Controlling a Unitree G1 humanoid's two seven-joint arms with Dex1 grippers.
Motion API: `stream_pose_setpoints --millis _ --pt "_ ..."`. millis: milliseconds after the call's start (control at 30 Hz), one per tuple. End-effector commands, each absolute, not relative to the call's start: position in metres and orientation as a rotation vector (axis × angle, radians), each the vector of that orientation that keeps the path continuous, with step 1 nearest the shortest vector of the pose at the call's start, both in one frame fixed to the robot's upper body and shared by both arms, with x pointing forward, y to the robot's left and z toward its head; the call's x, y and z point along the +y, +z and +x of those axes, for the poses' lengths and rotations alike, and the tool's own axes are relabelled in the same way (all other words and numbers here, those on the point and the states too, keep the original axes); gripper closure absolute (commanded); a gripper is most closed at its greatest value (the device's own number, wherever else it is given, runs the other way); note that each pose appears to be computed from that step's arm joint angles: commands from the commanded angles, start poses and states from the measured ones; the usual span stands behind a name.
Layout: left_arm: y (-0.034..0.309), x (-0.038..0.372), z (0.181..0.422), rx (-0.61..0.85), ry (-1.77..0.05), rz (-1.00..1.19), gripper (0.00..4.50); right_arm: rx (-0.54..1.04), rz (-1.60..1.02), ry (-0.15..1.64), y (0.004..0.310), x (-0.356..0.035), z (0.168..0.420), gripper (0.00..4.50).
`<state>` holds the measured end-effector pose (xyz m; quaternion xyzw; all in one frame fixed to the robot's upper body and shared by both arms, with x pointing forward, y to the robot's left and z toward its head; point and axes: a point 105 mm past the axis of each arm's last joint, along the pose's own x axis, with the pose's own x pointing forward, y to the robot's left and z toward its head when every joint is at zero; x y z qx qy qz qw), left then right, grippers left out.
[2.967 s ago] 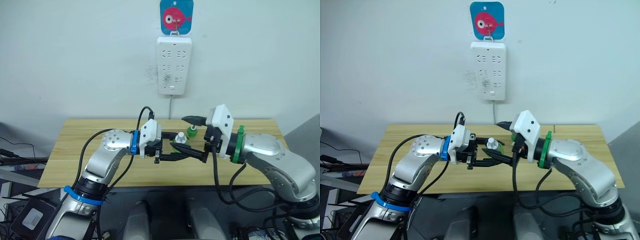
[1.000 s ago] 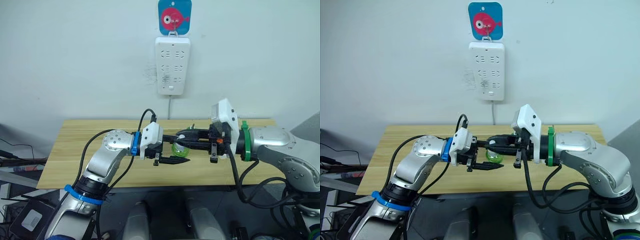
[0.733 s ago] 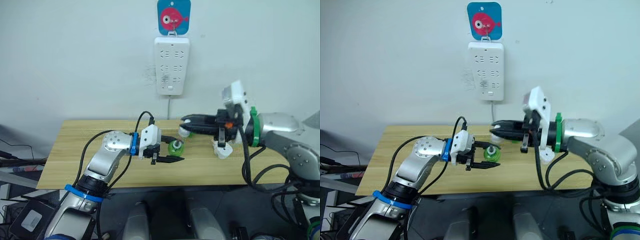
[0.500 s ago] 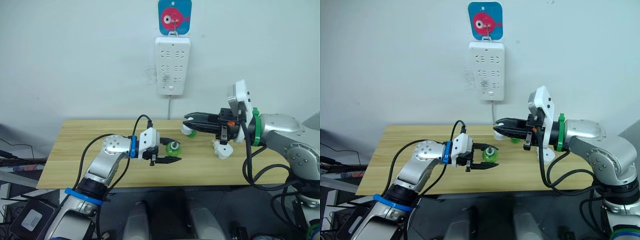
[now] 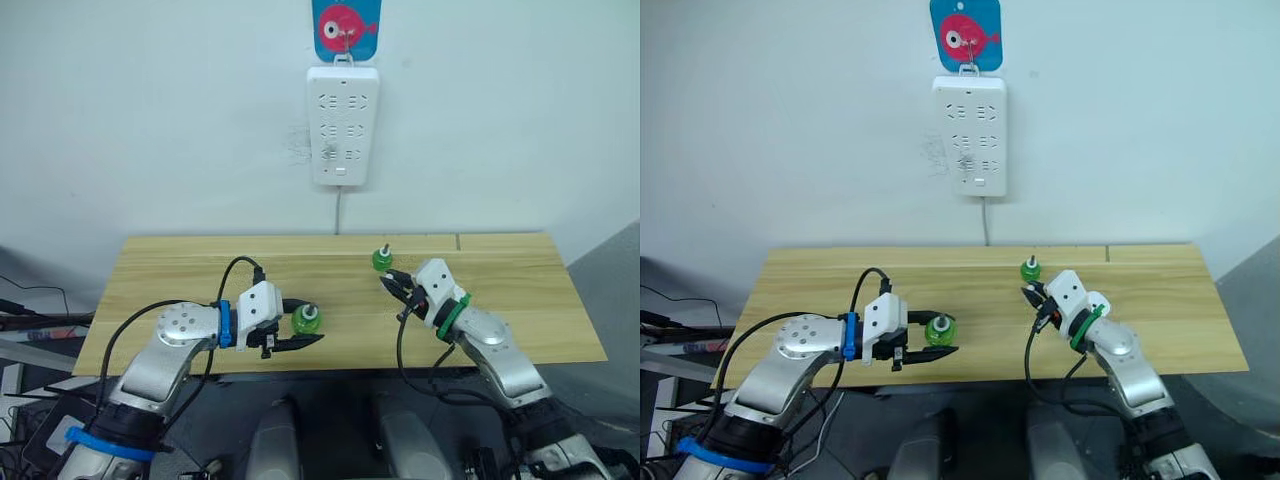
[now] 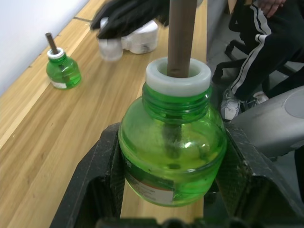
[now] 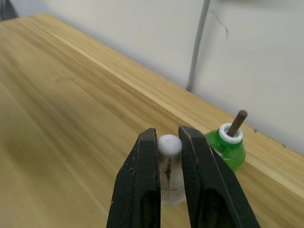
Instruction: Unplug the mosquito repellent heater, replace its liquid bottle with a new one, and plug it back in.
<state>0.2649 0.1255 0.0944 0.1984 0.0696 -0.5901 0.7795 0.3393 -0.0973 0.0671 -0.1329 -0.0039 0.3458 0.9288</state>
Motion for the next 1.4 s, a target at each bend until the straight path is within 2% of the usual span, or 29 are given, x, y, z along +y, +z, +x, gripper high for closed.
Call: stream_pose_setpoints --millis 33,200,400,533,767,800,1133,1267,1400 --pt "0.111 0.125 0.261 0.111 -1.271 0.431 2.26 -0.026 -0.287 0.623 0.06 -0.107 0.357 4.22" --pt "0.116 0.128 0.256 0.127 -1.268 0.43 2.26 -0.025 -0.241 0.556 0.051 -0.111 0.369 4.22" --pt "0.118 0.129 0.255 0.135 -1.269 0.43 2.26 -0.006 -0.19 0.554 0.042 -0.111 0.367 4.22" --pt "0.117 0.128 0.257 0.133 -1.276 0.43 2.26 -0.022 -0.155 0.552 0.044 -0.112 0.363 2.88" --pt "0.118 0.122 0.265 0.112 -1.28 0.421 2.26 -0.09 -0.166 0.576 0.06 -0.107 0.36 0.19" --pt "0.118 0.121 0.267 0.106 -1.282 0.419 2.26 -0.108 -0.171 0.59 0.065 -0.104 0.357 0.0" --pt "0.121 0.111 0.284 0.041 -1.292 0.425 2.26 -0.199 -0.199 0.684 0.102 -0.085 0.337 0.0" --pt "0.122 0.105 0.28 0.017 -1.36 0.446 2.26 -0.226 -0.238 0.789 0.134 -0.087 0.314 0.0" --pt "0.123 0.096 0.277 0.006 -1.439 0.464 2.26 -0.192 -0.264 0.881 0.148 -0.09 0.297 0.0"
